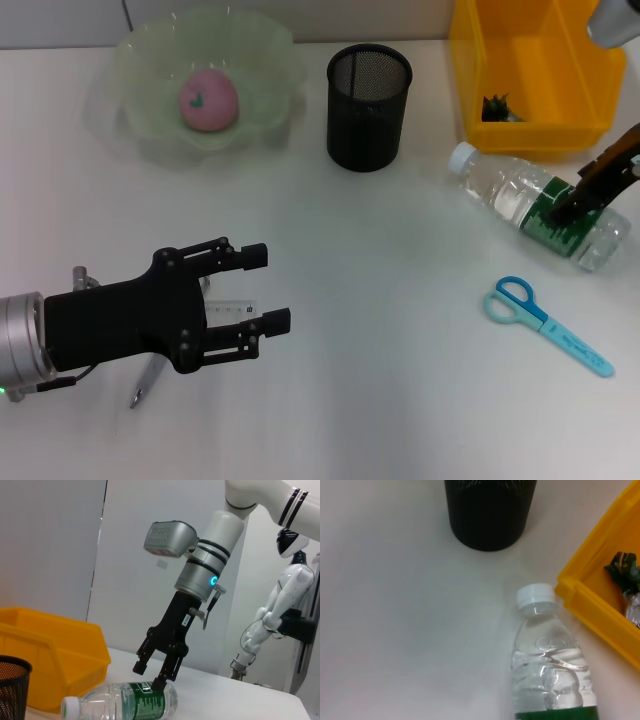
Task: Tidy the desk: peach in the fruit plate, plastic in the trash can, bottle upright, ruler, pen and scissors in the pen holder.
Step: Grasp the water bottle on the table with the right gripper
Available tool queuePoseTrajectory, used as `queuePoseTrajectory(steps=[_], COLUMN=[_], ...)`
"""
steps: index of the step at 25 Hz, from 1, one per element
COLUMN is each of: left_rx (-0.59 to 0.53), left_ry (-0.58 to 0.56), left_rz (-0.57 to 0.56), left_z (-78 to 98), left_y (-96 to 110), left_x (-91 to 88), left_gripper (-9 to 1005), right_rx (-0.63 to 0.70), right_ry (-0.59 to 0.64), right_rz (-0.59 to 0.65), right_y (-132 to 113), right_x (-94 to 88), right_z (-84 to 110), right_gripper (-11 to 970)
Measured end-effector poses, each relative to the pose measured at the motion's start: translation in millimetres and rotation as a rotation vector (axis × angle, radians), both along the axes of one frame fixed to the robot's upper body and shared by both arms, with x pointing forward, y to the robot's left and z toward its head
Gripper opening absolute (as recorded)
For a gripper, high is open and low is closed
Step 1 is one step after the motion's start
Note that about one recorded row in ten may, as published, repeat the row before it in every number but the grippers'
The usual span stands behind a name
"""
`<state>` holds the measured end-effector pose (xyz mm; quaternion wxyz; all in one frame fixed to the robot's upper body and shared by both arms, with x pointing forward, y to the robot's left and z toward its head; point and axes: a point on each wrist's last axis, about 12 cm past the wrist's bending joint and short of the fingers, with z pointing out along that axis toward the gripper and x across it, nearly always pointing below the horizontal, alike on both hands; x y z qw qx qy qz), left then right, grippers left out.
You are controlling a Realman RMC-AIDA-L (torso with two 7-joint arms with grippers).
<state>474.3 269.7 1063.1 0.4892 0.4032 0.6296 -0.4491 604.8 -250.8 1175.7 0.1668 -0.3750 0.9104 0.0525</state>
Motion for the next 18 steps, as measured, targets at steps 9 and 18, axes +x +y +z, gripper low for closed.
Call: queuePoseTrajectory(steps=[9,18], left_rx=[0.000,0.006], left_ry=[0.005,0.005], left_rz=[0.004,0.010], left_z=[-1.1,-1.7], left_y=[-0.4,-0.5], left_x=[0.2,1.5], left_gripper=[757,757], right_rx=[-0.014,-0.022], right_ry=[-0.014,-0.017], right_rz=[0.005,0.000], right_y=[2.4,2.5], right_x=[3.2,6.9], right_z=[-6.5,-18.0], right_gripper=[814,812])
